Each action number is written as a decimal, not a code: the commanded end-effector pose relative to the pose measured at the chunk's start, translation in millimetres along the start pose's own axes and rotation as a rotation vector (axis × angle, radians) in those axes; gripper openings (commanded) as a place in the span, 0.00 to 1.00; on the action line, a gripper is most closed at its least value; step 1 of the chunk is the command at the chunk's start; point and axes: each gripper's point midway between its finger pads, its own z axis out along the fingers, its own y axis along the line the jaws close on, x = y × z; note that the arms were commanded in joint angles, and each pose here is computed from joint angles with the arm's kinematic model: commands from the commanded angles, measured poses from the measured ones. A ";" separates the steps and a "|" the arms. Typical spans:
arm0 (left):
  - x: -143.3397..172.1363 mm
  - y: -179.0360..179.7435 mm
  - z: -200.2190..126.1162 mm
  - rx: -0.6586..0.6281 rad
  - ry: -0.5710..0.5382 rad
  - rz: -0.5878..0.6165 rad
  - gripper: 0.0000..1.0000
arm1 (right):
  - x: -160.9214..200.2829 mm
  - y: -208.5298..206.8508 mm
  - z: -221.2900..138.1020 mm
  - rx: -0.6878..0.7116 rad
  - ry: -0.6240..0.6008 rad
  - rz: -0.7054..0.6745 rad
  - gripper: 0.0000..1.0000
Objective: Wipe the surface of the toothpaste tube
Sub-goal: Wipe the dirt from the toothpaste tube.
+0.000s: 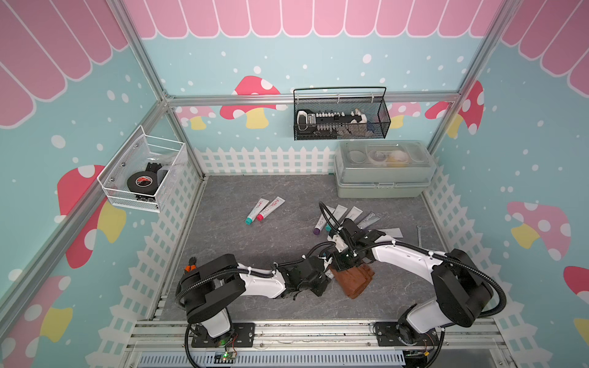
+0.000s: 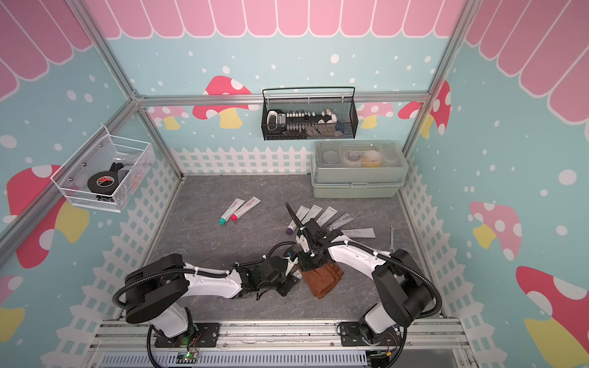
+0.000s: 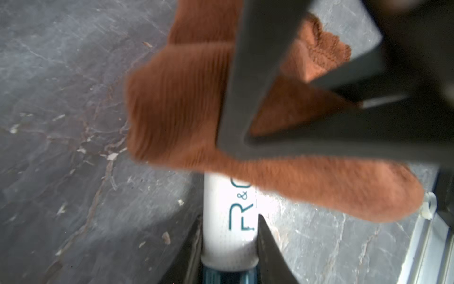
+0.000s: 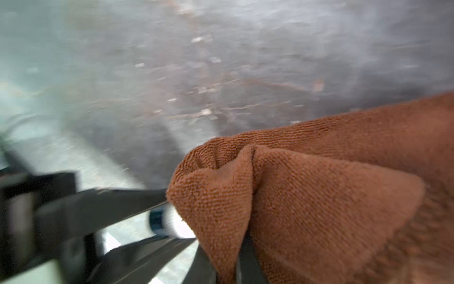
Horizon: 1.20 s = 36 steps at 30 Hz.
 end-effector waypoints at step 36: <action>12.8 11.0 -1.6 -0.043 0.034 0.005 0.27 | 8.9 -105.7 -2.9 0.341 0.032 0.191 0.07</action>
